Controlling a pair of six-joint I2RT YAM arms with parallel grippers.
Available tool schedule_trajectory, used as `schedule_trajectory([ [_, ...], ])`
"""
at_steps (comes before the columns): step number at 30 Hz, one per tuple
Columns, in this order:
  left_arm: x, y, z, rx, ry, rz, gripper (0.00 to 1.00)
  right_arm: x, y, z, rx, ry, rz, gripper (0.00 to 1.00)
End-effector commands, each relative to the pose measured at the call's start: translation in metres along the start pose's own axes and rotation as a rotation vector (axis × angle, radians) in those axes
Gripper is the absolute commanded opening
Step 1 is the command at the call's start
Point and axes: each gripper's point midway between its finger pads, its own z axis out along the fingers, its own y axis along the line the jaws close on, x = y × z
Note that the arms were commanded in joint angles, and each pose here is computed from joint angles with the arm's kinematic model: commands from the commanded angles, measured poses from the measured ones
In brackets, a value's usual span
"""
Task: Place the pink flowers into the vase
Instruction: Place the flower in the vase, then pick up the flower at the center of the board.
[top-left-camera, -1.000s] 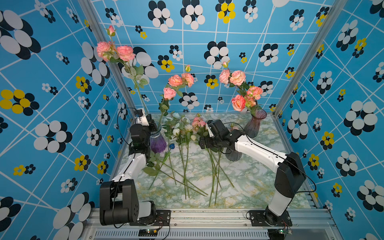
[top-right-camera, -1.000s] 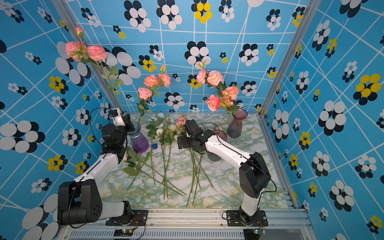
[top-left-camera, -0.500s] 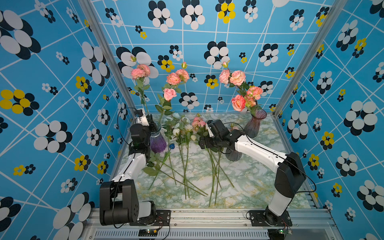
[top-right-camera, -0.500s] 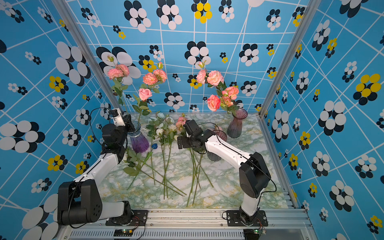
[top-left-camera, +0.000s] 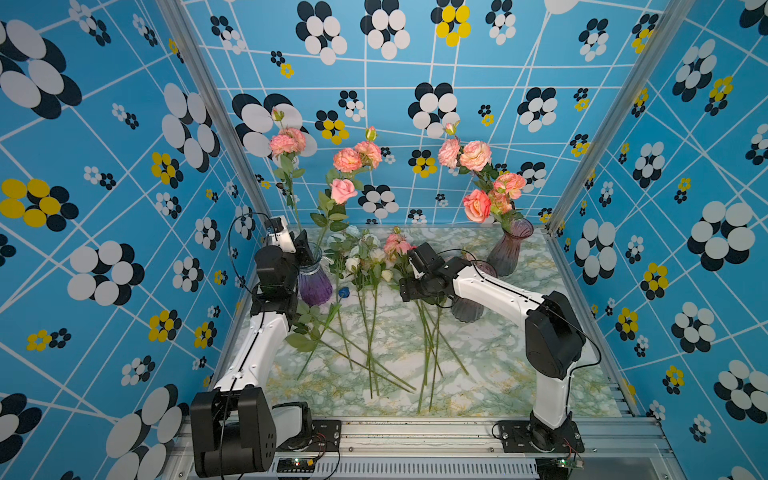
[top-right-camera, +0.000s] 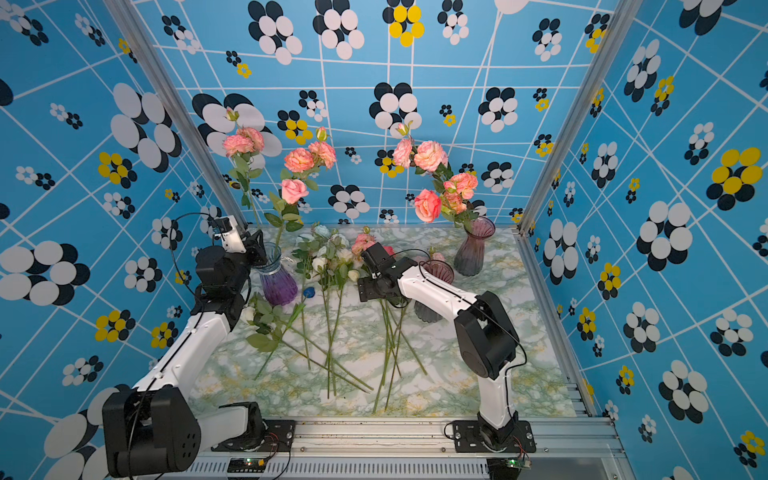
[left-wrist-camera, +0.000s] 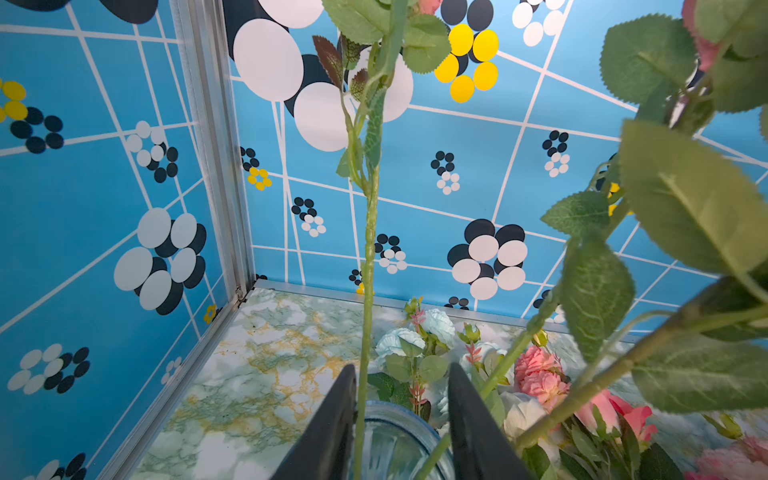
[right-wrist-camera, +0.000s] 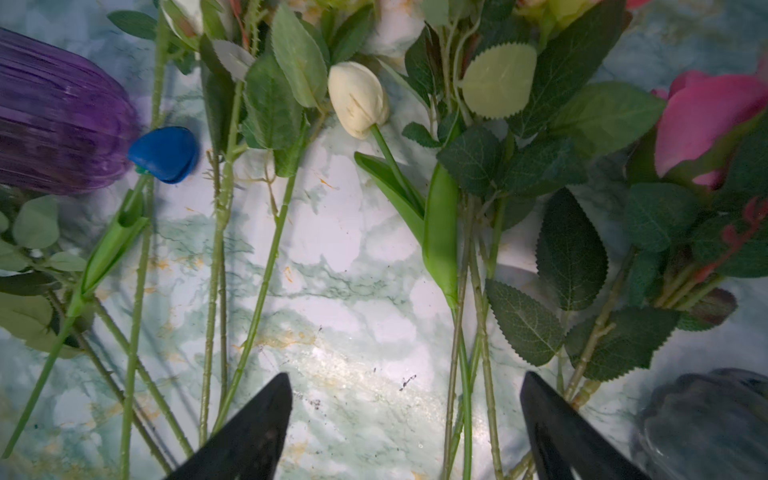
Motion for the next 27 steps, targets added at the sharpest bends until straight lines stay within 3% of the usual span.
schedule_trajectory([
  [1,-0.012,-0.003,-0.004,-0.007,-0.008,0.012,0.39,0.007,-0.006,0.009,0.024,0.032,0.010,0.81],
  [9,-0.019,0.002,-0.012,-0.048,-0.005,0.022,0.40,0.023,-0.013,0.040,0.041,0.098,0.009,0.52],
  [18,-0.027,0.002,-0.020,-0.062,-0.004,0.019,0.42,0.032,-0.018,0.054,0.066,0.133,-0.002,0.37],
  [24,-0.037,0.000,-0.026,-0.063,-0.002,0.015,0.42,0.031,-0.018,0.054,0.065,0.130,-0.004,0.16],
  [27,-0.043,0.000,-0.032,-0.066,-0.014,0.016,0.42,0.032,-0.019,0.056,0.071,0.139,-0.009,0.13],
])
